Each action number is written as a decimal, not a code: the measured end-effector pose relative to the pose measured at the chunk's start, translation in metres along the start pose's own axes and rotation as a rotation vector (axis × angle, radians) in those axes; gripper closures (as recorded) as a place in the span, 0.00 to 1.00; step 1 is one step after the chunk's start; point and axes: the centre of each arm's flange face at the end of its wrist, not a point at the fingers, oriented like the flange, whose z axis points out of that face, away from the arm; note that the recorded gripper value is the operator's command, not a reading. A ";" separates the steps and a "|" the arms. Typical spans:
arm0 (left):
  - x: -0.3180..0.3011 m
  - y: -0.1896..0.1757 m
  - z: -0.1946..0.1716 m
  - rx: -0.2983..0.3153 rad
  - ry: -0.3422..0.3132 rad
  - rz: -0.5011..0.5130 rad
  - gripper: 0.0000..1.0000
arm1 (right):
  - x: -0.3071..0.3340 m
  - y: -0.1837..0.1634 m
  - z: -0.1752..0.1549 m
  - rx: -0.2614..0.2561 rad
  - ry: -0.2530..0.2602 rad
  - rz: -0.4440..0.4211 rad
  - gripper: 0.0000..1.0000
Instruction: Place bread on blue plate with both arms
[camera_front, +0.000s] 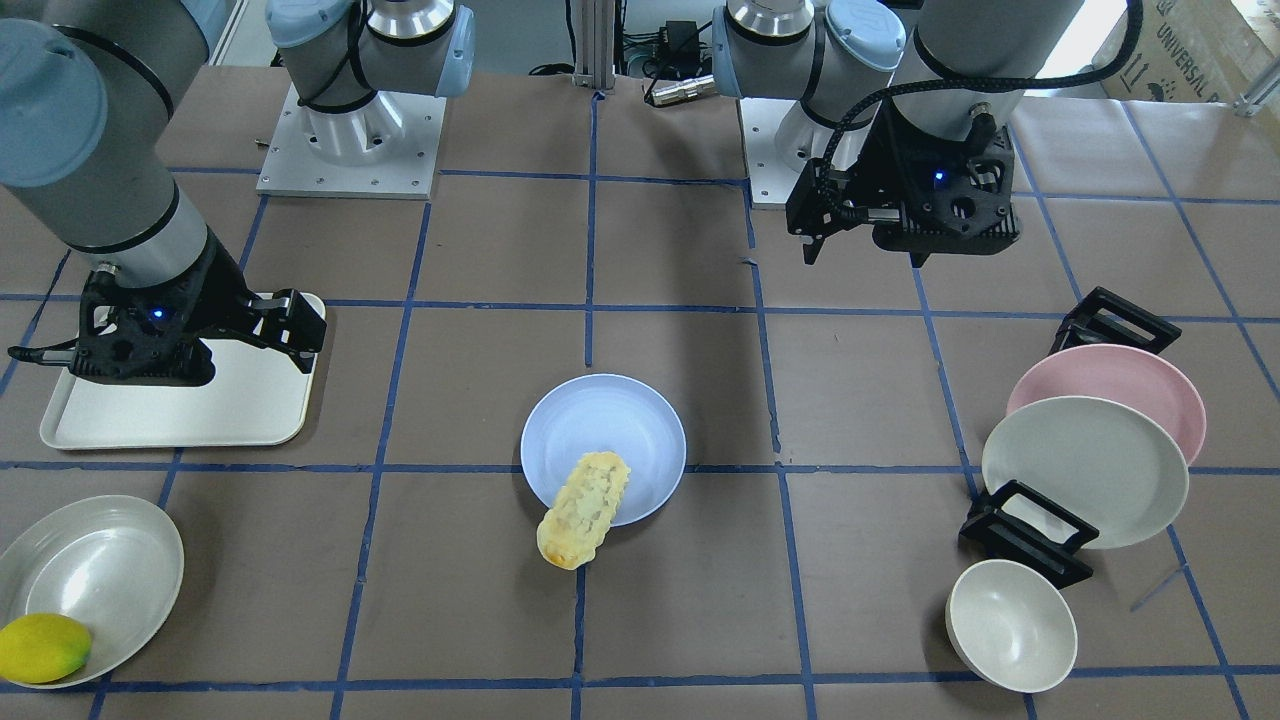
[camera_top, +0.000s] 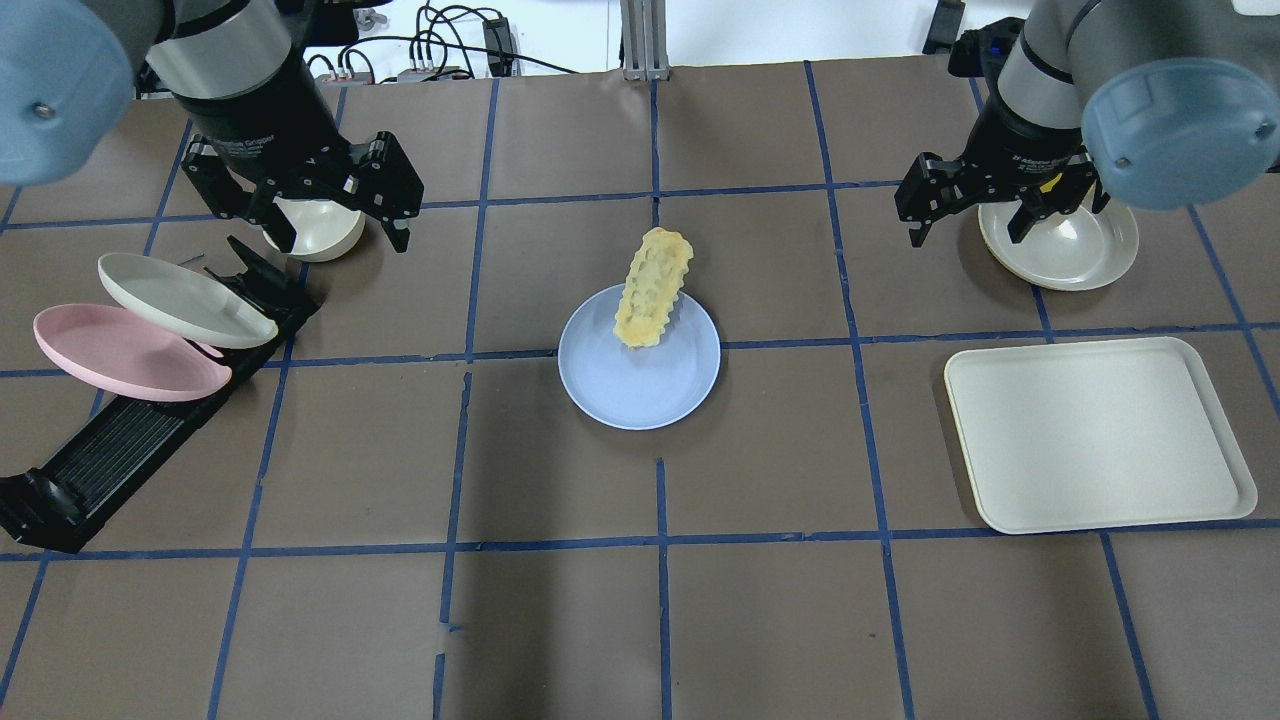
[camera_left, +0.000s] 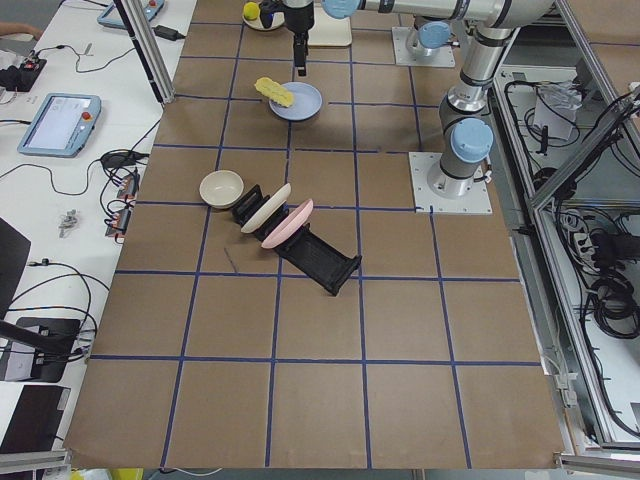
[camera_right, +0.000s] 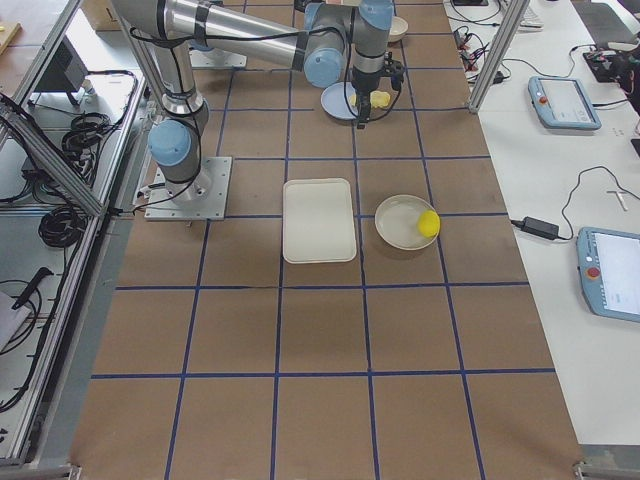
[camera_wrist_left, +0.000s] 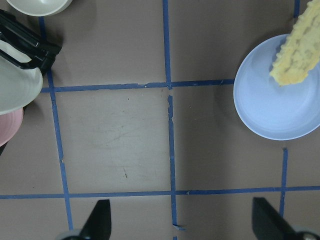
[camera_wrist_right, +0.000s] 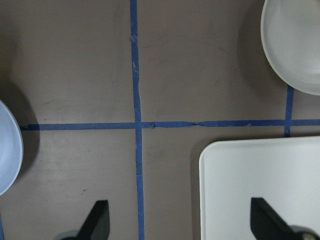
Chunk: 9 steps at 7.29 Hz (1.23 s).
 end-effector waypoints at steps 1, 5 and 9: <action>0.000 0.000 0.001 -0.002 -0.001 0.001 0.00 | 0.000 0.001 0.000 0.001 0.000 0.000 0.00; 0.000 0.000 0.002 -0.005 -0.002 0.001 0.00 | 0.000 0.003 0.001 0.004 0.003 0.000 0.00; 0.000 -0.001 0.003 -0.005 0.003 0.001 0.00 | 0.000 0.003 0.001 0.002 0.003 0.001 0.00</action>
